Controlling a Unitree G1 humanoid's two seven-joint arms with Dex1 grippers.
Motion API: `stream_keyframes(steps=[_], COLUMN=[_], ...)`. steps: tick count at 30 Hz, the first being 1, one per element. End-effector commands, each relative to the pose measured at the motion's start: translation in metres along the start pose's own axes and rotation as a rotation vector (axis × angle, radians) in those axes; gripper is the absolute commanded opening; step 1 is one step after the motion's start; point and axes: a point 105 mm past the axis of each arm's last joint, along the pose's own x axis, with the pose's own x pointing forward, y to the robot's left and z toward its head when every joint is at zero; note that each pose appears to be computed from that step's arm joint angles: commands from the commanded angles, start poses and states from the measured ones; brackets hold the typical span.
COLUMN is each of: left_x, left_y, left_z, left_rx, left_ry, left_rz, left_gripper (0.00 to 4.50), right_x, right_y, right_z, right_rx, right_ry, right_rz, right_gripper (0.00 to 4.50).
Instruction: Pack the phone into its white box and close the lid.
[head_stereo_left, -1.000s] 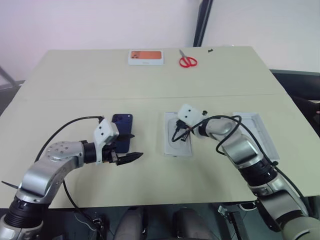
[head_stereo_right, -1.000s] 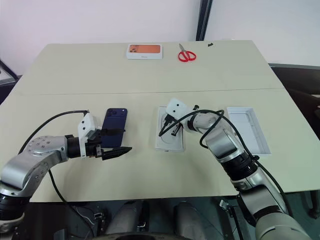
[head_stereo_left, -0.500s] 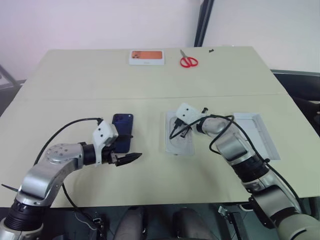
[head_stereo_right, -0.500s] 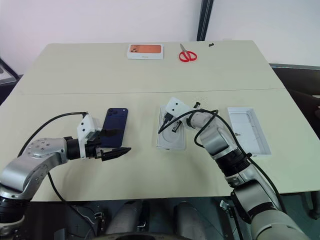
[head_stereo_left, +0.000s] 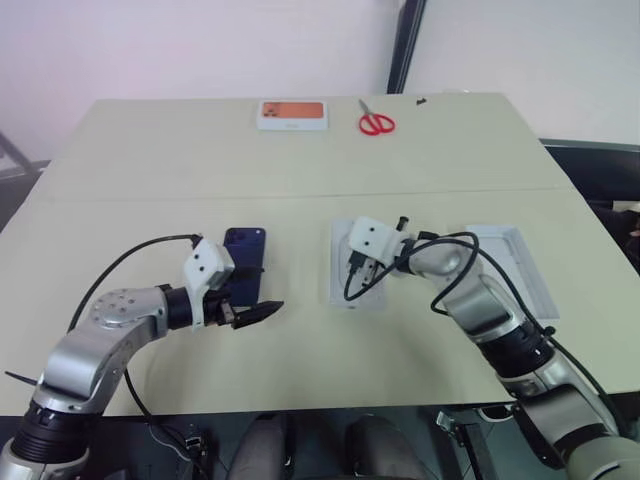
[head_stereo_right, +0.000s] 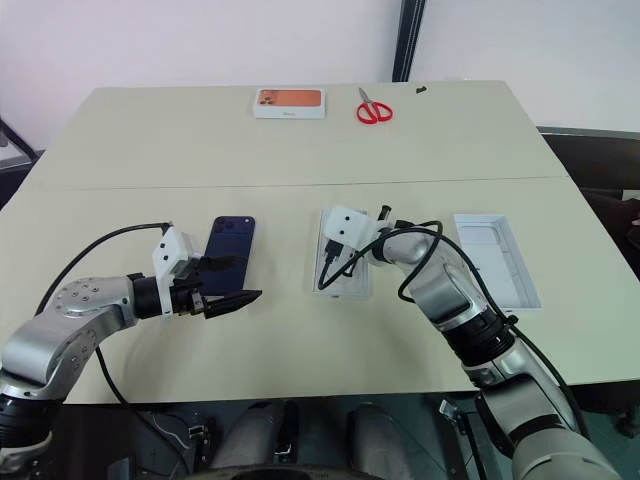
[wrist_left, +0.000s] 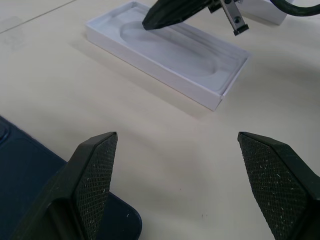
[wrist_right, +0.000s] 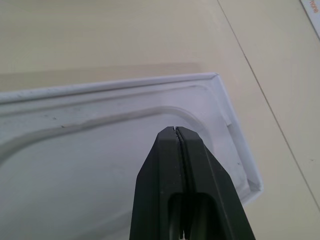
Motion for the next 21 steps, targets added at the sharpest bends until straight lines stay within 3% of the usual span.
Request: stream_keyframes(steps=[1,6,11,12,17,21], left_x=[-0.005,-0.009,-0.027,-0.032,-0.047,-0.045], left_y=[0.006,0.013,0.05,0.06,0.084,0.096], left_z=[0.012,0.013,0.022,0.02,0.0,-0.006], left_rx=[0.029,0.005,-0.187,-0.236,-0.361,-0.518], left_ry=[-0.039,-0.046,-0.115,-0.111,0.012,0.068], left_rz=[0.039,0.094,0.306,0.367,0.55,0.584], left_gripper=[4.07,4.07,4.07,4.29,4.29,4.29], right_x=[0.0,-0.004,-0.023,-0.026,-0.027,-0.006], right_y=[0.008,0.009,-0.005,-0.006,0.001,0.021], right_z=[-0.001,0.001,0.038,0.043,0.06,0.067], right_rx=[0.004,0.008,-0.013,-0.019,-0.037,-0.06], right_ry=[0.01,-0.005,-0.206,-0.232,-0.297,-0.282], right_rz=[0.016,0.02,-0.004,-0.003,0.042,0.111], right_gripper=[0.01,0.01,0.01,0.0,0.0,0.0])
